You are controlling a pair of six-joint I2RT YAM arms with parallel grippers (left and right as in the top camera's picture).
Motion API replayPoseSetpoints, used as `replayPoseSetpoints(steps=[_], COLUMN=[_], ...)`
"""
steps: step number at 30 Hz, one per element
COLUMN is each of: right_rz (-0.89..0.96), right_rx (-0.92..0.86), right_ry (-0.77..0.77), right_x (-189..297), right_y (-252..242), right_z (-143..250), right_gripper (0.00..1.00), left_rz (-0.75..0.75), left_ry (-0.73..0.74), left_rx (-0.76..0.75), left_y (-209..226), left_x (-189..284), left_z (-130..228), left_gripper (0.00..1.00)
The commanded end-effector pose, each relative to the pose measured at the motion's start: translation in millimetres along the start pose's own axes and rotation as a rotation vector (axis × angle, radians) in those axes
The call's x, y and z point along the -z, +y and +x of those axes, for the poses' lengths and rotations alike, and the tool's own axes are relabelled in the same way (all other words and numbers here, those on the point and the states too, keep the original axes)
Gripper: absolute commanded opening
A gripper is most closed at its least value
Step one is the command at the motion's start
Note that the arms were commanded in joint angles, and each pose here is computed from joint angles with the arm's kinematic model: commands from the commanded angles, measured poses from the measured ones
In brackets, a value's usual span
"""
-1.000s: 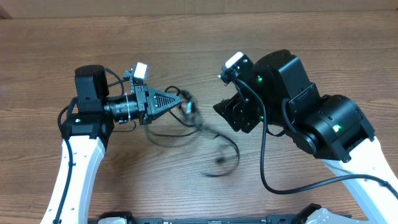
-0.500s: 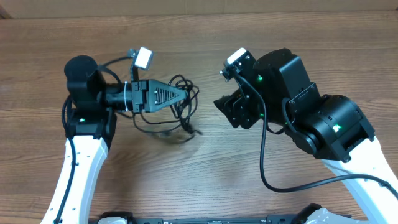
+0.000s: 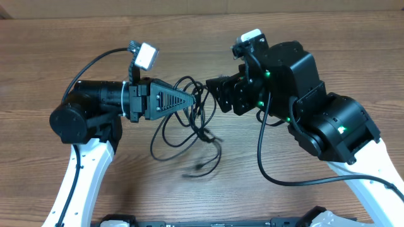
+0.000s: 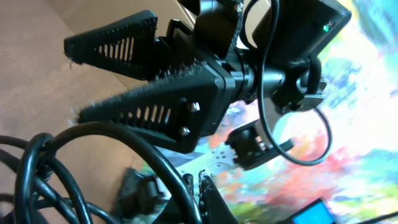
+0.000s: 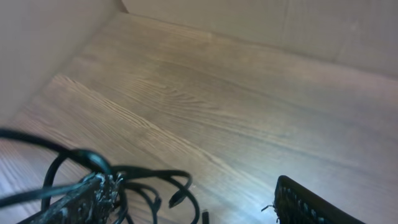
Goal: Untangle cables
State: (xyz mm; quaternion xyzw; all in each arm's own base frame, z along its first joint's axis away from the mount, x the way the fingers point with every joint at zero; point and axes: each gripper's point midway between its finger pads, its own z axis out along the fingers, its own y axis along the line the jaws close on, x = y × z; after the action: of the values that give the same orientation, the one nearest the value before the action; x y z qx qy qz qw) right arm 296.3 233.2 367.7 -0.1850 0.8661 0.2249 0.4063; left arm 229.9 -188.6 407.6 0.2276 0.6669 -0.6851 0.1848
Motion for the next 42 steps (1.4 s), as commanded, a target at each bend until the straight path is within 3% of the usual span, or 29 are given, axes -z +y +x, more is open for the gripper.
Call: replayPoseSetpoints(steps=[1,5,10,17,24,25,26,27,28,29,35,42], right_rz=[-0.009,-0.085,-0.234,-0.258,-0.333,-0.341,-0.344,-0.346,-0.350,-0.348,-0.172,0.168], right_rx=[-0.130,-0.222,-0.269,-0.350,-0.373,-0.372,-0.368,-0.364,-0.358,-0.354,-0.331,-0.286], right_ry=[-0.008,0.069,0.173,0.279,0.378,0.389,0.396,0.404,0.414,0.425,0.367,0.280], right_x=[9.6,9.7,15.7,10.8,-8.4,-11.8,-14.3,-17.1,-19.1,-22.4,-37.5,-40.9], right_y=[2.3,15.9,42.7,49.2,63.2,65.7,68.0,70.5,73.7,75.9,48.0,-13.7], right_z=[-2.4,12.4,28.6,46.5,57.4,58.9,60.3,62.2,64.3,67.2,66.1,65.1], right_gripper=[0.79,0.71,0.71,0.76,0.72,0.69,0.59,0.41,0.12,0.04,0.04,0.04], left_rz=[-0.008,-0.008,-0.008,-0.008,-0.007,-0.007,-0.007,-0.007,-0.007,-0.007,-0.012,-0.058], left_ry=[0.019,0.019,0.019,0.018,0.016,0.016,0.016,0.016,0.016,0.016,0.010,-0.068], left_rx=[0.115,0.114,0.108,0.109,0.102,0.097,0.090,0.083,0.077,0.072,0.079,0.098], left_y=[-6.6,-6.6,-6.7,-7.0,-13.7,-15.7,-17.3,-19.3,-21.0,-22.4,-23.8,-16.1], left_x=[0.0,0.0,0.0,0.0,0.0,-0.1,0.0,0.0,0.0,0.0,1.8,23.6], left_z=[3.6,3.6,3.6,3.4,-1.1,-2.1,-3.0,-3.9,-4.5,-5.1,-7.1,-19.1], left_gripper=[0.04,0.04,0.04,0.04,0.04,0.04,0.04,0.04,0.04,0.04,0.04,0.04])
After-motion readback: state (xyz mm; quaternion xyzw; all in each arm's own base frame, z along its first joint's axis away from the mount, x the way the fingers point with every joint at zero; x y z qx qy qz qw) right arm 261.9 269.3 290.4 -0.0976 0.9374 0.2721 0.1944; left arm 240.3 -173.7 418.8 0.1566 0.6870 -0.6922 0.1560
